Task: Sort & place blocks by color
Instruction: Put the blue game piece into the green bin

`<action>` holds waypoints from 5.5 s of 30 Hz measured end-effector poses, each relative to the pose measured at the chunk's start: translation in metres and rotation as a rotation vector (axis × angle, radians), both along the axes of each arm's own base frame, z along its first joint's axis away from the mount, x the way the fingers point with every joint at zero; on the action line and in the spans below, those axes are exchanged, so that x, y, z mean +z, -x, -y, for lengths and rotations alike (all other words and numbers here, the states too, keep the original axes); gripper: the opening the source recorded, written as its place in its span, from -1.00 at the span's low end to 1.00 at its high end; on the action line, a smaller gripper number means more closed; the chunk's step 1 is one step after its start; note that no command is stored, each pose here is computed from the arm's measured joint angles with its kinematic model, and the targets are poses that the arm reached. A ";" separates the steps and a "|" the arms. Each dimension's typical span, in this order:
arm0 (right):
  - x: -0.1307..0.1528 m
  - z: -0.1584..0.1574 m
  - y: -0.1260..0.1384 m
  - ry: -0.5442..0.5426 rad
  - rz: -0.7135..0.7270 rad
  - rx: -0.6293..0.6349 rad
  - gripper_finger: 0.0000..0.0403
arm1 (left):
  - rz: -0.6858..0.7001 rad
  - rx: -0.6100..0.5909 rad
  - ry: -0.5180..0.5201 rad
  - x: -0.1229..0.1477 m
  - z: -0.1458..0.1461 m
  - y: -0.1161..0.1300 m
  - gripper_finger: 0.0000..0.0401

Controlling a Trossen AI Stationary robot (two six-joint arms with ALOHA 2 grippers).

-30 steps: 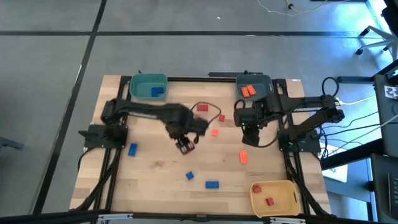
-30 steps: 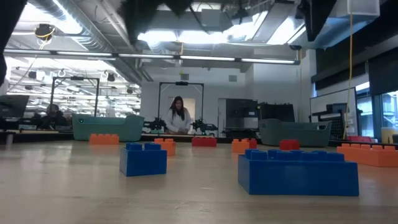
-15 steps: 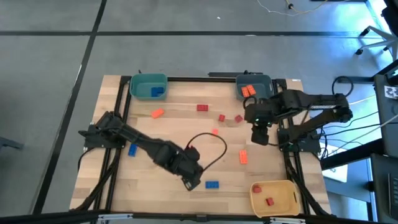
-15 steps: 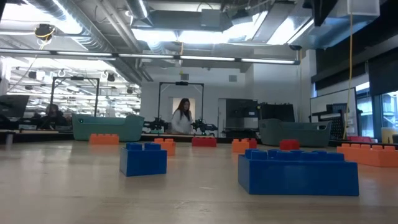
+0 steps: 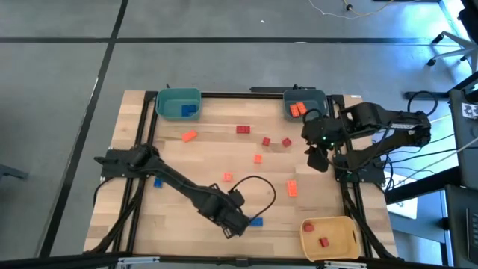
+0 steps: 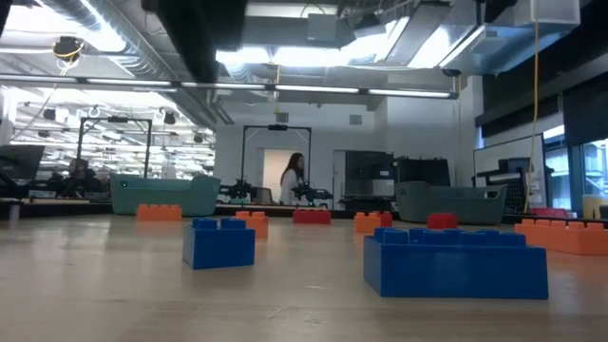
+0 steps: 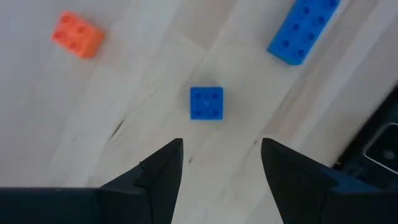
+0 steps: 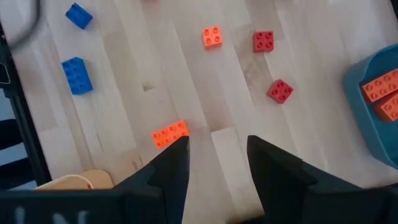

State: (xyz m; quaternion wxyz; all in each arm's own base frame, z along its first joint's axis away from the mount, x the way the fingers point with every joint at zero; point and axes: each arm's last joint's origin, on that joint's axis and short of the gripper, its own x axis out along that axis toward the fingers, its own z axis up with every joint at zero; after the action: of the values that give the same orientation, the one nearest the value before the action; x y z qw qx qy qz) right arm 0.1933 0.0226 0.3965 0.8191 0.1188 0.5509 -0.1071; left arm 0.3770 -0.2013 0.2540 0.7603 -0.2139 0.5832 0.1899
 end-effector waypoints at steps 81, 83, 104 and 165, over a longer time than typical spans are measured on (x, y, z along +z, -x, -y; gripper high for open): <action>0.001 -0.001 -0.004 -0.011 0.035 0.031 -0.19 | -0.163 0.066 0.072 -0.102 -0.010 -0.033 0.05; 0.001 -0.001 -0.004 -0.011 0.036 0.031 -0.19 | -0.164 0.070 0.076 -0.104 -0.012 -0.033 0.05; 0.002 -0.001 -0.006 -0.013 0.060 0.031 -0.19 | -0.166 0.064 0.070 -0.108 -0.022 -0.036 -0.35; 0.005 -0.007 -0.011 -0.074 0.111 0.291 -0.19 | -0.343 0.570 -0.240 0.056 -0.382 0.079 -0.35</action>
State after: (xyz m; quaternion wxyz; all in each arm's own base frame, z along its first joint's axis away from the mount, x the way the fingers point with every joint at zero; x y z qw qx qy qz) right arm 0.2038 0.0291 0.4012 0.8501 0.0737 0.5198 0.0397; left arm 0.2984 0.1806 0.3101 0.5874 -0.2423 0.5928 0.4948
